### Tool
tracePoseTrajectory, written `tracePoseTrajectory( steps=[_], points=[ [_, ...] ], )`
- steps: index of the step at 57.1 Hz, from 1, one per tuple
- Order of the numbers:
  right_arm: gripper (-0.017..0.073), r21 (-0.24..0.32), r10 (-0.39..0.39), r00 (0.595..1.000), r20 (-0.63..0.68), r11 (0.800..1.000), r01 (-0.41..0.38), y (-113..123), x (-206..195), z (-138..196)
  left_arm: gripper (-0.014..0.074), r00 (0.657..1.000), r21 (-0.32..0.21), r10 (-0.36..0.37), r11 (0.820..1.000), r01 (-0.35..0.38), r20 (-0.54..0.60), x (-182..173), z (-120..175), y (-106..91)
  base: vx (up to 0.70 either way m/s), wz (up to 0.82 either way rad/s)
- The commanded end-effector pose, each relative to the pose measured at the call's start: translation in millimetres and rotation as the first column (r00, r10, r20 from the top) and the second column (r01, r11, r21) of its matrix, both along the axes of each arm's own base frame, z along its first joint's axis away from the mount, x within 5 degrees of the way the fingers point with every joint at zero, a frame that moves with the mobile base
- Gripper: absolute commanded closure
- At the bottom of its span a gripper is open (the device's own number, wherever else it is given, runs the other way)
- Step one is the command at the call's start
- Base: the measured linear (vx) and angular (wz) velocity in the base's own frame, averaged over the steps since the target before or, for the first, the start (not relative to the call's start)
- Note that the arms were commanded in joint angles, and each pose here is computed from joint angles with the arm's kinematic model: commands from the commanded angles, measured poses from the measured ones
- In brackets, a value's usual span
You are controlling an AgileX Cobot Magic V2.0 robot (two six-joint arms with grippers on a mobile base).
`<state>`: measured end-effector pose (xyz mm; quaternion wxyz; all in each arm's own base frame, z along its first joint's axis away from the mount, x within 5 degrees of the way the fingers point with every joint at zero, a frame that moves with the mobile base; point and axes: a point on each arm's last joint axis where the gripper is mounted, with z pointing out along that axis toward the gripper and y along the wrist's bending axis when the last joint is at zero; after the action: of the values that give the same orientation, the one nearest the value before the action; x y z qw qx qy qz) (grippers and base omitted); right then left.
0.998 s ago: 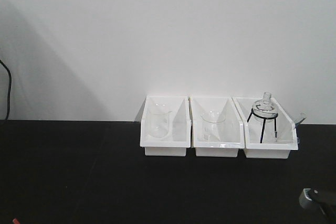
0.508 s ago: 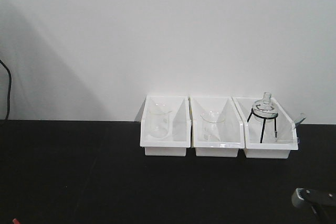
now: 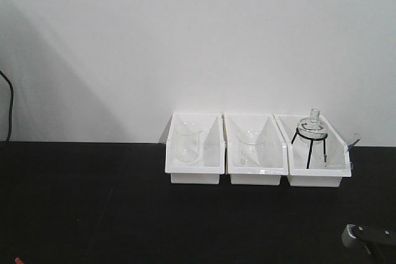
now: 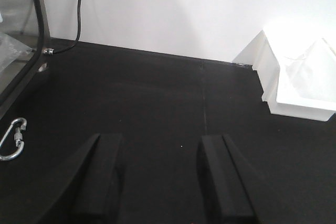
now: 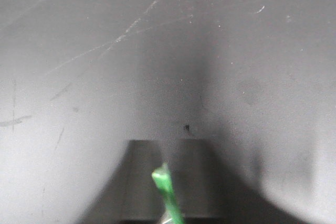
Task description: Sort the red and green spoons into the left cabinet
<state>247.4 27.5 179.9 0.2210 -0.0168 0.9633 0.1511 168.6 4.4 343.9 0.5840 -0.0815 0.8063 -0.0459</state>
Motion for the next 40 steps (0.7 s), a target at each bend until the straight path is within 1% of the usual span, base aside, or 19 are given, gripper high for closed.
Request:
tracePoseTrajectory(
  steps=[1, 17, 19, 25, 31, 40],
  points=[
    [0.0572, 0.008, -0.018, 0.998, 0.061, 1.000, 0.017, -1, 4, 13, 0.0133, 0.993, -0.010, 0.004, 1.000, -0.003, 0.115, 1, 20, 0.0, 0.00, 0.00],
    [0.0565, 0.009, -0.012, 0.997, 0.075, 1.000, 0.011, -1, 5, 18, 0.0133, 0.993, -0.016, 0.005, 1.000, -0.004, 0.116, 1, 20, -0.1, 0.00, 0.00],
    [0.0564, 0.010, -0.009, 0.996, 0.089, 1.000, 0.008, 0, 5, 22, 0.0133, 0.993, -0.027, 0.006, 1.000, -0.003, 0.116, 1, 20, -0.3, 0.00, 0.00],
    [0.0564, 0.012, -0.004, 0.987, 0.159, 1.000, 0.002, 0, 6, 41, 0.0133, 0.993, -0.098, 0.012, 0.995, -0.001, 0.117, 1, 20, -1.8, 0.00, 0.00],
    [0.0564, 0.016, 0.007, 0.971, 0.241, 1.000, -0.011, 1, 6, 67, 0.0133, 0.993, -0.153, 0.017, 0.988, 0.001, 0.118, 1, 20, -3.0, 0.00, 0.00],
    [0.0564, 0.022, 0.030, 0.926, 0.376, 0.999, -0.041, 3, 2, 114, 0.0133, 0.994, -0.200, 0.019, 0.980, 0.003, 0.111, 1, 20, -4.2, 0.00, 0.00]
  ],
)
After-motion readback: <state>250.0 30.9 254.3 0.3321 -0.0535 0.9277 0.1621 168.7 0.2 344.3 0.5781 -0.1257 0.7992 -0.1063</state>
